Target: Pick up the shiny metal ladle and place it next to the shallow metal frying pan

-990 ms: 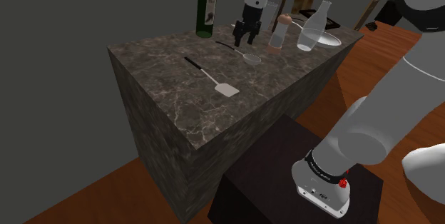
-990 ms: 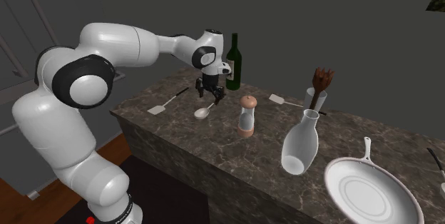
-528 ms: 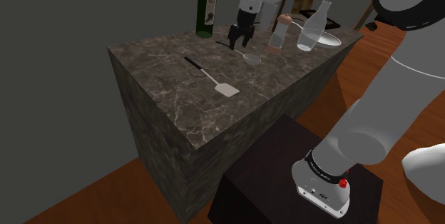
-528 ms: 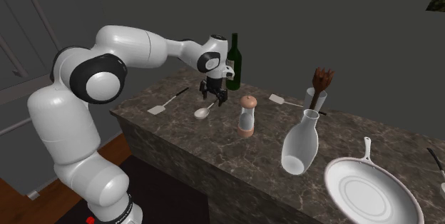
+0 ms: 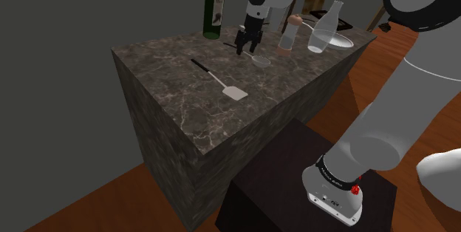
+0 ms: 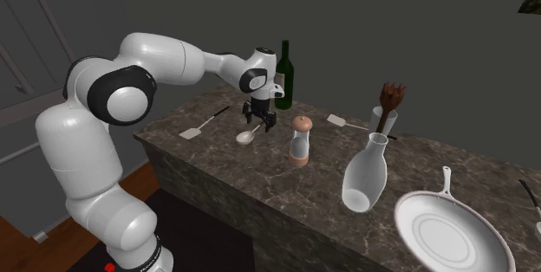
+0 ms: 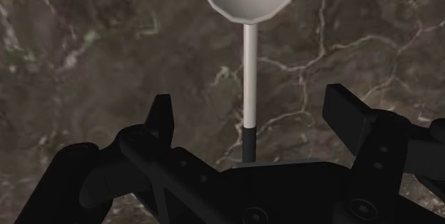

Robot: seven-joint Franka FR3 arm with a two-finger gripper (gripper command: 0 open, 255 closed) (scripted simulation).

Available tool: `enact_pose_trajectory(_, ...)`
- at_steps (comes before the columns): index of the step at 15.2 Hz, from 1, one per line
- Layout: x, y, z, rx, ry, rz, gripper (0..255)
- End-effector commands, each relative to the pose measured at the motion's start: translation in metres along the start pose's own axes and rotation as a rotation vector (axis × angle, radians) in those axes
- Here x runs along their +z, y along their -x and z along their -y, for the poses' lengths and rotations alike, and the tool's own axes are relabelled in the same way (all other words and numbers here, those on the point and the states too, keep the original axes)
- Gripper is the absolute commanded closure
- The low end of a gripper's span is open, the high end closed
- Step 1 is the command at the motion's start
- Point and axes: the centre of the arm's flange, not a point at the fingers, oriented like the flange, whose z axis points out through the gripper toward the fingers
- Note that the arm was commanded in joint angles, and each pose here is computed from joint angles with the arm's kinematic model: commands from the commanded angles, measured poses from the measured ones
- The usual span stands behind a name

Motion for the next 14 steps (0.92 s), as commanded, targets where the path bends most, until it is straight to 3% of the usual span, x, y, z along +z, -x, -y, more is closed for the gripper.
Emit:
enact_pose_trajectory(1,0.000,0.000,0.000,0.000,0.000,0.000,0)
enact_pose_trajectory(2,0.000,0.000,0.000,0.000,0.000,0.000,0)
enact_pose_trajectory(3,0.000,0.000,0.000,0.000,0.000,0.000,255)
enact_pose_trajectory(14,-0.010,0.000,0.001,0.000,0.000,0.000,255)
